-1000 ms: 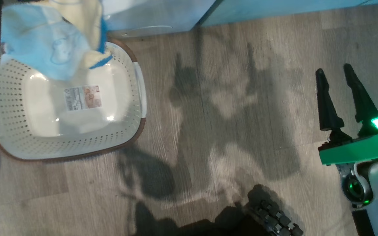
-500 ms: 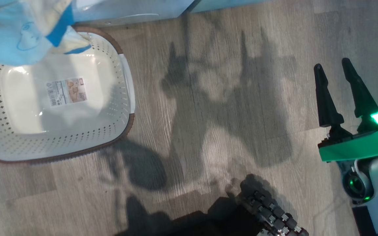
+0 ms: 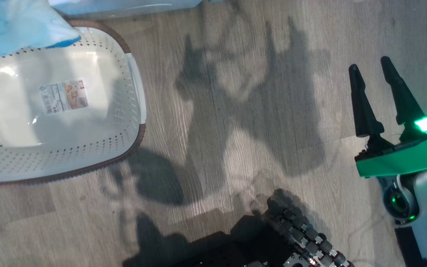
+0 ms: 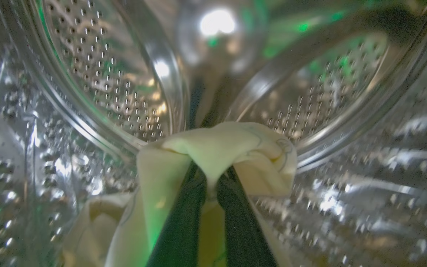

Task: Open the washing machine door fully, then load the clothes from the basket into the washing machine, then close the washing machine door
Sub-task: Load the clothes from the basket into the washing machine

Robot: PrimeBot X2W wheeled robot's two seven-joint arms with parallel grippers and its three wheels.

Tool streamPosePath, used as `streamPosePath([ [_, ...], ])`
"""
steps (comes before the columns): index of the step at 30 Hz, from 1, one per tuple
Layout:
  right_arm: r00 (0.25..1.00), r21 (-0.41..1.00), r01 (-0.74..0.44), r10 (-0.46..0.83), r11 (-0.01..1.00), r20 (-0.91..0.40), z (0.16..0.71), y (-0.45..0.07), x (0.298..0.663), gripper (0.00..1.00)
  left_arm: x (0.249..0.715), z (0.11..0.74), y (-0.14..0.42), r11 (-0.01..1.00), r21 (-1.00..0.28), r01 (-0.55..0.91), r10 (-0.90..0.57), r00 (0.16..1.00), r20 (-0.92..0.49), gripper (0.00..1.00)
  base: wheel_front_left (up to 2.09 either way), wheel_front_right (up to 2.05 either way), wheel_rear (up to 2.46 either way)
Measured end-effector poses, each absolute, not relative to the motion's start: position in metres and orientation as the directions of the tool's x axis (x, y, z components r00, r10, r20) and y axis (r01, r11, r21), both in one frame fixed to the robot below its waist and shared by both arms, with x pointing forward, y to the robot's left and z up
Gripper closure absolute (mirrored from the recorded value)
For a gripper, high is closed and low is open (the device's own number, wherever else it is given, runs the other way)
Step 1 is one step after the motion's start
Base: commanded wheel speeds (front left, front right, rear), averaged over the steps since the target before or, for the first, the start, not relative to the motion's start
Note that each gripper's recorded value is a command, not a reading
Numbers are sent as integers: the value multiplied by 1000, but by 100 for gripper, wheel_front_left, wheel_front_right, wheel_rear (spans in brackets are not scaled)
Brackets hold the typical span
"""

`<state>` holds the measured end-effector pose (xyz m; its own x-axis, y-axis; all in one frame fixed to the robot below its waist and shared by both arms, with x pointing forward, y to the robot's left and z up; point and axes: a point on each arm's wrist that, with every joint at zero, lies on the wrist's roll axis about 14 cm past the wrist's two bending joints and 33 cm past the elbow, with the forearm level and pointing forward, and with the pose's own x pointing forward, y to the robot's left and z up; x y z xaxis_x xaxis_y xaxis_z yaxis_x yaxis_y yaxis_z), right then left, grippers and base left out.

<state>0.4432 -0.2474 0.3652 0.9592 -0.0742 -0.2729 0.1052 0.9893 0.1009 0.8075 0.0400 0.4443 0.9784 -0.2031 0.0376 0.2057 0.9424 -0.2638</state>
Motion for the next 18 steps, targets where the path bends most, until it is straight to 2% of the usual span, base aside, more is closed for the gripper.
streamPosePath([
  [9,964,103,99,-70,990,-256,367,-246,453,0,816,491,49,926,-306,222,-158,962,221,100,0,0,0],
  [18,962,102,101,-72,990,-263,365,-246,452,0,814,470,51,927,-310,211,-161,970,182,100,0,0,0],
])
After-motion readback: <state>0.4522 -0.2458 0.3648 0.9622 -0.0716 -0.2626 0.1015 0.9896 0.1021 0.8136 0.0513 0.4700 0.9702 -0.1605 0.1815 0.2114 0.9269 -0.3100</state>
